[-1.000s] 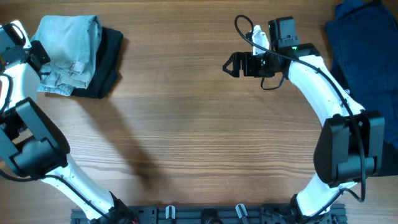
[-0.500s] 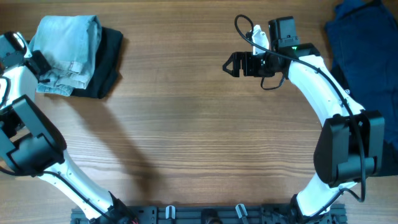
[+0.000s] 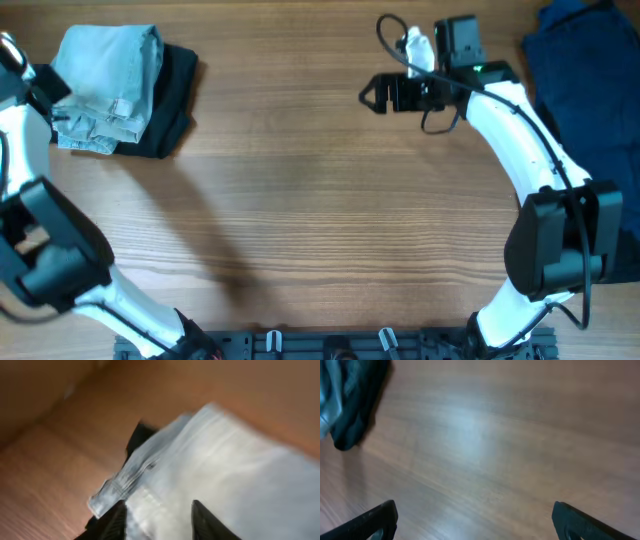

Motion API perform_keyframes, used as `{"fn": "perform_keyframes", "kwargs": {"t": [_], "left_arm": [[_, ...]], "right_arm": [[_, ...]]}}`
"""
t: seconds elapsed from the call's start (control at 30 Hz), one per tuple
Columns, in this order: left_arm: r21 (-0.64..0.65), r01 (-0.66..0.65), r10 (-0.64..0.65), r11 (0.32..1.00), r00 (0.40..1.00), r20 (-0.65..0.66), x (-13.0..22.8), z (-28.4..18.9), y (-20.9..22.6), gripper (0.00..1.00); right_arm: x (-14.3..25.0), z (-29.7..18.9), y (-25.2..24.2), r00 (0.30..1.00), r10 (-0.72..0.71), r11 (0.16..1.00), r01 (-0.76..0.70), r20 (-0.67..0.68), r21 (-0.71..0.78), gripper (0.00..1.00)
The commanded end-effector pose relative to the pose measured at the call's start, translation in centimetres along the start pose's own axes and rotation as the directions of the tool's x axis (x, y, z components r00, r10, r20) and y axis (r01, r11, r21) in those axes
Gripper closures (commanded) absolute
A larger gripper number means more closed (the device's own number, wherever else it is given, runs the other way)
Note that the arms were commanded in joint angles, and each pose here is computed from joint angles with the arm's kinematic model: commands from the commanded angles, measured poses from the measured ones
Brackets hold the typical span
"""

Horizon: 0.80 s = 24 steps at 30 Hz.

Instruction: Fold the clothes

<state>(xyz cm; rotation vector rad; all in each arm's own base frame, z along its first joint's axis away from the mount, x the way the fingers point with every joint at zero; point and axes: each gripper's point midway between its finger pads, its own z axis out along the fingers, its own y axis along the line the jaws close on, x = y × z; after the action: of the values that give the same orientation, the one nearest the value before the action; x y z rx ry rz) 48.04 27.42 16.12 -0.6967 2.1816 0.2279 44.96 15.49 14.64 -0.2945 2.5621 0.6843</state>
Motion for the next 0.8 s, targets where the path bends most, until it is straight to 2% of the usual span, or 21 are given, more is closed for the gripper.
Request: {"fn": "perform_keyframes", "kwargs": {"t": [0.0, 0.1, 0.13, 0.2, 0.27, 0.43, 0.5, 0.6, 0.7, 0.77], "left_arm": [[0.149, -0.027, 0.008, 0.989, 0.992, 0.123, -4.5, -7.0, -4.1, 0.43], [0.213, -0.055, 0.02, 0.975, 0.986, 0.163, -5.7, -10.6, -6.2, 0.3], [0.243, -0.067, 0.025, 0.968, 0.985, 0.169, -5.9, -11.8, -7.1, 0.24], [0.328, -0.099, 0.038, 0.94, 0.981, 0.188, -6.1, -14.7, -9.4, 0.19], [0.479, -0.145, 0.06, 0.866, 0.98, 0.188, -5.4, -18.6, -13.0, 0.16], [0.72, -0.212, 0.117, 0.661, 0.977, 0.181, -2.6, -27.8, -18.7, 0.13], [0.752, -0.229, 0.14, 0.618, 0.973, 0.181, -1.3, -31.3, -19.6, 0.11], [0.764, -0.247, 0.159, 0.596, 0.969, 0.189, 0.0, -34.6, -19.7, 0.07], [0.763, -0.261, 0.153, 0.592, 0.965, 0.211, 0.3, -36.6, -19.2, 0.0], [0.761, -0.271, 0.148, 0.589, 0.962, 0.228, 0.3, -37.7, -18.9, 0.0]], "right_arm": [[-5.0, -4.9, 1.4, 0.984, -0.133, 0.989, 0.124, 0.122, 0.076, 0.0], [-6.9, -8.2, 2.4, 0.969, -0.175, 0.98, 0.154, 0.174, 0.125, 0.0], [-7.3, -9.4, 2.8, 0.962, -0.193, 0.976, 0.168, 0.191, 0.138, 0.0], [-8.2, -12.4, 3.8, 0.944, -0.22, 0.968, 0.18, 0.248, 0.174, 0.0], [-8.6, -15.3, 5.0, 0.92, -0.245, 0.962, 0.191, 0.304, 0.197, 0.0], [-8.7, -23.0, 6.9, 0.849, -0.304, 0.935, 0.18, 0.431, 0.305, 0.0], [-8.0, -26.9, 7.0, 0.817, -0.324, 0.911, 0.135, 0.476, 0.389, 0.0], [-6.7, -30.9, 7.1, 0.784, -0.343, 0.883, 0.08, 0.517, 0.463, 0.0], [-5.7, -32.3, 7.4, 0.778, -0.346, 0.879, 0.073, 0.525, 0.472, 0.0], [-5.0, -32.2, 7.4, 0.791, -0.339, 0.879, 0.073, 0.51, 0.471, 0.0]]}}
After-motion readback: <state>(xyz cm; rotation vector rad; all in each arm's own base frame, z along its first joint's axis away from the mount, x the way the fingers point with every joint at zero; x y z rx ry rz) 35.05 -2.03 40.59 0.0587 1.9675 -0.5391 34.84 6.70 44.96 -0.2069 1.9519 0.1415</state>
